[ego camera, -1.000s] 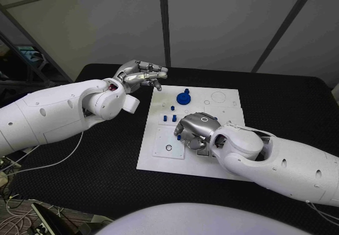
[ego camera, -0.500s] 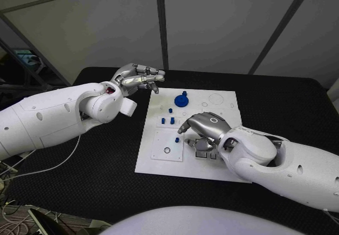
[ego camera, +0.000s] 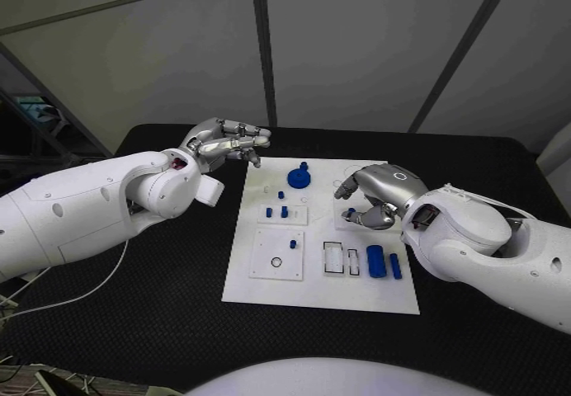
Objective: Assemble the parts on the task board
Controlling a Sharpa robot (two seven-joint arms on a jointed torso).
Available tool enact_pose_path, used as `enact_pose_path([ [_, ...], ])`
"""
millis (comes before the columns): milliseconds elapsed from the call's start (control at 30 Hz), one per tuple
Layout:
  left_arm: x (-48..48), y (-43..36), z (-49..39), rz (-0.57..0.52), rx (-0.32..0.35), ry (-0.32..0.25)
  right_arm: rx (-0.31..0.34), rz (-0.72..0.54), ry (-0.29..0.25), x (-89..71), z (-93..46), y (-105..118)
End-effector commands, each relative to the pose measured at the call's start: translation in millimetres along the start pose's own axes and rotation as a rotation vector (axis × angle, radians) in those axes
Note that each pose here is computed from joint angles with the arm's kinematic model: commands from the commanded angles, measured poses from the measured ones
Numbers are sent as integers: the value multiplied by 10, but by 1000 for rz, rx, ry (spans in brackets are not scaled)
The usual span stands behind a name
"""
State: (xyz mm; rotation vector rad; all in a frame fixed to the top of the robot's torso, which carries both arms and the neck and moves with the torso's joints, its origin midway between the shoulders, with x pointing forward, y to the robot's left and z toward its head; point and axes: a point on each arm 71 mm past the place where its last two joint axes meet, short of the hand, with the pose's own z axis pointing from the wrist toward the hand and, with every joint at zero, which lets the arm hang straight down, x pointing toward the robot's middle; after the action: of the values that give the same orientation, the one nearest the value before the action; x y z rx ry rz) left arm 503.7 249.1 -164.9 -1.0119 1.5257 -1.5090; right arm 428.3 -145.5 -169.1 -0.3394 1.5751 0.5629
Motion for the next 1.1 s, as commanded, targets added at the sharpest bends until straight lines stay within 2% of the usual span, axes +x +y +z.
enact_pose_path([
  [33, 19, -10, 8, -6, 4, 13, 43, -19, 69, 34, 9, -64],
  [433, 30, -8, 16, -7, 3, 17, 74, -41, 125, 106, 76, -150],
  [1100, 31, -7, 20, -7, 3, 18, 80, -52, 165, 166, 140, -148],
])
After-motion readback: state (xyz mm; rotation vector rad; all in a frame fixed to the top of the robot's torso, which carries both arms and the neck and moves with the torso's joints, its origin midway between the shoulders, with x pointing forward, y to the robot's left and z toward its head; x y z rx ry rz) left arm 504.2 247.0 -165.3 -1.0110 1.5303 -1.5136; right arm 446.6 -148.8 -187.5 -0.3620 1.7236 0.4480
